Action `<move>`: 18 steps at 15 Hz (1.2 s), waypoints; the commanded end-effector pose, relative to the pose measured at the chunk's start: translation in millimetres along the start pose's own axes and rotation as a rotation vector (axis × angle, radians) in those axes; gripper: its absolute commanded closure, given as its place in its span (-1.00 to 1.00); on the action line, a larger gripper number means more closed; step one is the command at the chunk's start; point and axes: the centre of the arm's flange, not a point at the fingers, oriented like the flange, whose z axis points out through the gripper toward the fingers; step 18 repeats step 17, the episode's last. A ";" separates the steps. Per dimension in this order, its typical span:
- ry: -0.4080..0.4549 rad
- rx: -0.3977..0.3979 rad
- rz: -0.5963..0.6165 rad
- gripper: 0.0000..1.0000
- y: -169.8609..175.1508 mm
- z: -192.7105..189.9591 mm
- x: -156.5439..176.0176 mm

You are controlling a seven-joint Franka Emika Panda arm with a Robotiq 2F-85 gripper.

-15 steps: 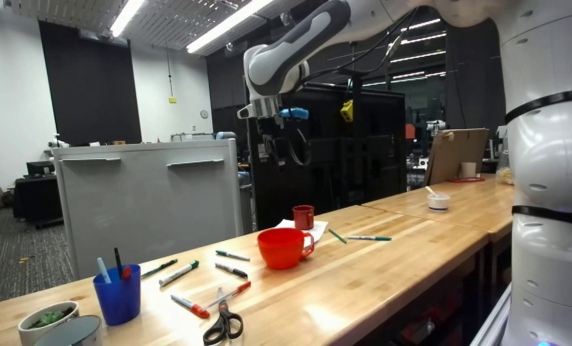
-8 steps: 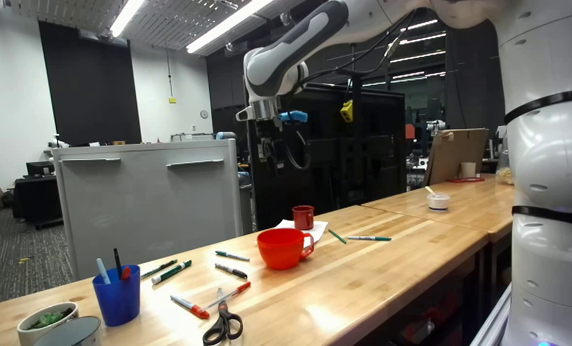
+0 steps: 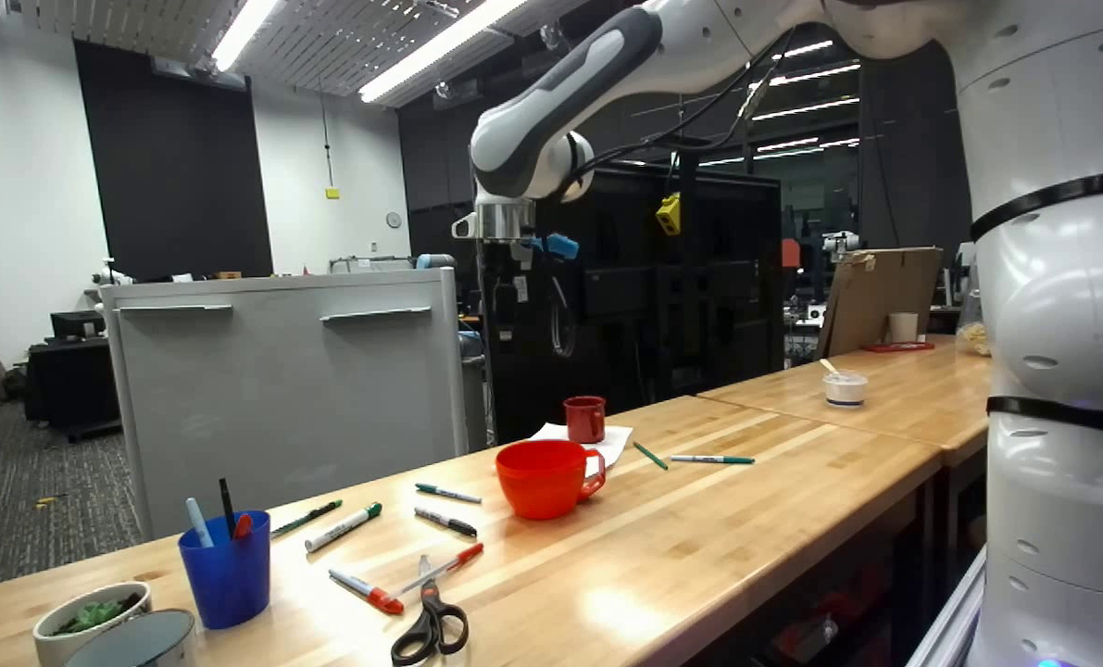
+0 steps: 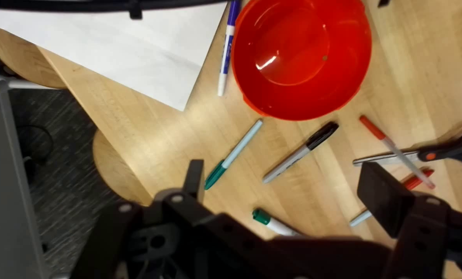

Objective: Move one green marker to the left

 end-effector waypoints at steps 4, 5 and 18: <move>0.090 -0.144 0.323 -1.00 -1.3 22.0 1.8; 0.099 -0.162 0.372 -1.00 -1.5 22.5 0.8; 0.021 -0.332 0.729 -1.00 2.6 18.6 -7.7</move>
